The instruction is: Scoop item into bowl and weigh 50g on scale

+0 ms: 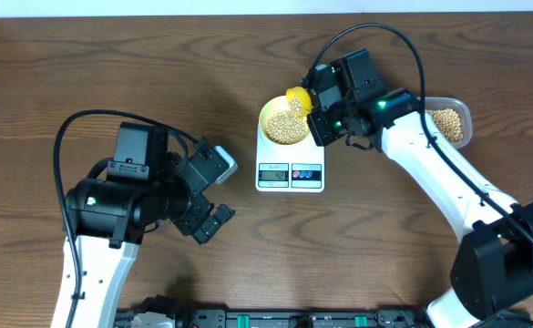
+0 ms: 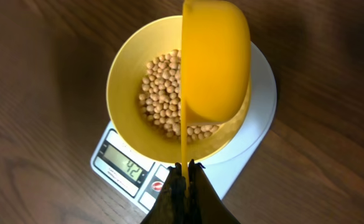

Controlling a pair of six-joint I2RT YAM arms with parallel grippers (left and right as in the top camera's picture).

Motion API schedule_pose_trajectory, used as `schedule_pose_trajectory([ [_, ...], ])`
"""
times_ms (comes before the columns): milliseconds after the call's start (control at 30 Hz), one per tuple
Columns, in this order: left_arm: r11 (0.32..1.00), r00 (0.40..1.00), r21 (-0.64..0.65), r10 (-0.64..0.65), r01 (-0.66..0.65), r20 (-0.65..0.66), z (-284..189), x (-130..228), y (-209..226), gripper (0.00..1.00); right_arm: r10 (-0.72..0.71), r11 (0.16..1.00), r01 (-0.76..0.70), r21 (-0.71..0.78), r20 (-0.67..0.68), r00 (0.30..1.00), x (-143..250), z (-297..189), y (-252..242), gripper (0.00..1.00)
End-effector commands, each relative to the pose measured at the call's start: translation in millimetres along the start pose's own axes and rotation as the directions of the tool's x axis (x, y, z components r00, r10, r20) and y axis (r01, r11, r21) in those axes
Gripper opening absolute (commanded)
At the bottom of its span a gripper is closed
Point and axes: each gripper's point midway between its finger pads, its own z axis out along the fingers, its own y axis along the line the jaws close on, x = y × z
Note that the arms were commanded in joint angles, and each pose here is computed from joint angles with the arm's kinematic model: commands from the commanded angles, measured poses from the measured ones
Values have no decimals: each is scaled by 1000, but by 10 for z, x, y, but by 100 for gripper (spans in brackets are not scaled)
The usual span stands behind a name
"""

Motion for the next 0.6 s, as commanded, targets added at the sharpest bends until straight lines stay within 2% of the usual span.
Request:
schedule_pose_trajectory([
  [0,1000,1000,4,11,-11,20,-43,-39,-15,100,-68,997,67,38,30,997,-125,-44,17,1],
  [133,1000,1000,4,11,-11,20,-43,-39,-15,100,-67,998,67,-7,27,997,-112,-43,95,1],
  [567,1000,1000,4,11,-11,20,-43,-38,-14,100,-63,998,63,-15,10,998,-68,-42,105,1],
])
